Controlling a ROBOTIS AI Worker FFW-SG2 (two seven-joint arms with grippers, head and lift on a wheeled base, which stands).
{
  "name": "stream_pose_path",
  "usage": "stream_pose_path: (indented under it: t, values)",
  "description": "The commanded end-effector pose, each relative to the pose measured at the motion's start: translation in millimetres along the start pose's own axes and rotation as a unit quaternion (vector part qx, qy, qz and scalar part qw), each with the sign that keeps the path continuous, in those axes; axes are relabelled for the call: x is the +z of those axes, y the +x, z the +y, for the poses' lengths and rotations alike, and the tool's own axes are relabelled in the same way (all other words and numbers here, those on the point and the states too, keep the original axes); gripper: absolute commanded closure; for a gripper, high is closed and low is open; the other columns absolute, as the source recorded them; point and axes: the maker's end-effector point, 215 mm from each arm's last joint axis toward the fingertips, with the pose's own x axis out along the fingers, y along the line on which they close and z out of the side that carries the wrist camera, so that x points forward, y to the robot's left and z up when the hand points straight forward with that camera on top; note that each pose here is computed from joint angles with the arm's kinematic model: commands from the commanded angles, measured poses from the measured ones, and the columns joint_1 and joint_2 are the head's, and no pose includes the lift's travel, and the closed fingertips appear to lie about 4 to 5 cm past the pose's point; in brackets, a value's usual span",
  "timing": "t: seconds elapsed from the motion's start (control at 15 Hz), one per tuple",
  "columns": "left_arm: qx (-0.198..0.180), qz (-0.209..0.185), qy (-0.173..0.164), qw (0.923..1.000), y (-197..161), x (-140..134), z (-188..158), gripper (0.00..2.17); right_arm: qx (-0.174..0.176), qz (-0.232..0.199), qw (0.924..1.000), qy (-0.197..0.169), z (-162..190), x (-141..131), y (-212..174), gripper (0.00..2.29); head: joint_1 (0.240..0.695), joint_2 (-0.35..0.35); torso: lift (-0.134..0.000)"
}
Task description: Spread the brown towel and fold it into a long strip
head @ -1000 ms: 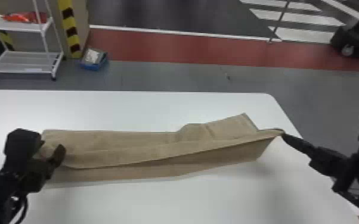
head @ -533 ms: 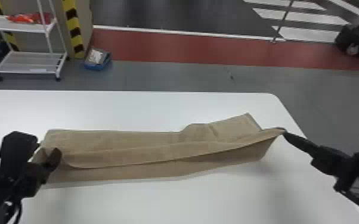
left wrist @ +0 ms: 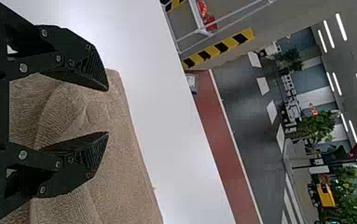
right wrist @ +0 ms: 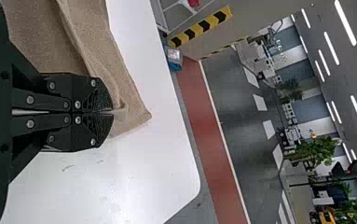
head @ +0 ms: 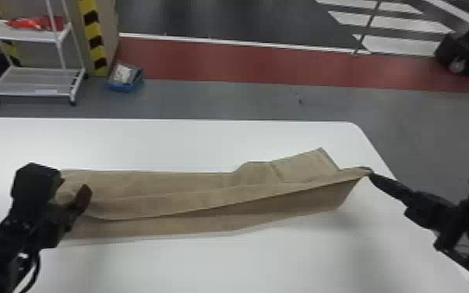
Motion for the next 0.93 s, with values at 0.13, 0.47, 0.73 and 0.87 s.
stream_pose_path:
  t: [0.13, 0.47, 0.73, 0.87]
  values:
    - [-0.009, 0.019, 0.004, 0.9998, 11, -5, -4, 0.66, -0.005, -0.003, 1.0000, 0.003, -8, 2, -7, 1.48, 0.695, -0.204, -0.123]
    - [-0.012, 0.051, 0.002, 0.9986, 7, -29, 6, 0.67, -0.006, -0.002, 1.0000, 0.001, -11, 3, -7, 1.48, 0.695, -0.207, -0.123]
    - [-0.013, 0.053, -0.002, 0.9985, 2, -34, 10, 0.94, -0.002, 0.000, 1.0000, 0.000, -6, 1, -3, 1.48, 0.695, -0.189, -0.123]
    - [-0.013, 0.054, -0.002, 0.9985, 2, -35, 11, 0.94, -0.001, -0.001, 1.0000, 0.001, -6, 1, -3, 1.48, 0.695, -0.183, -0.123]
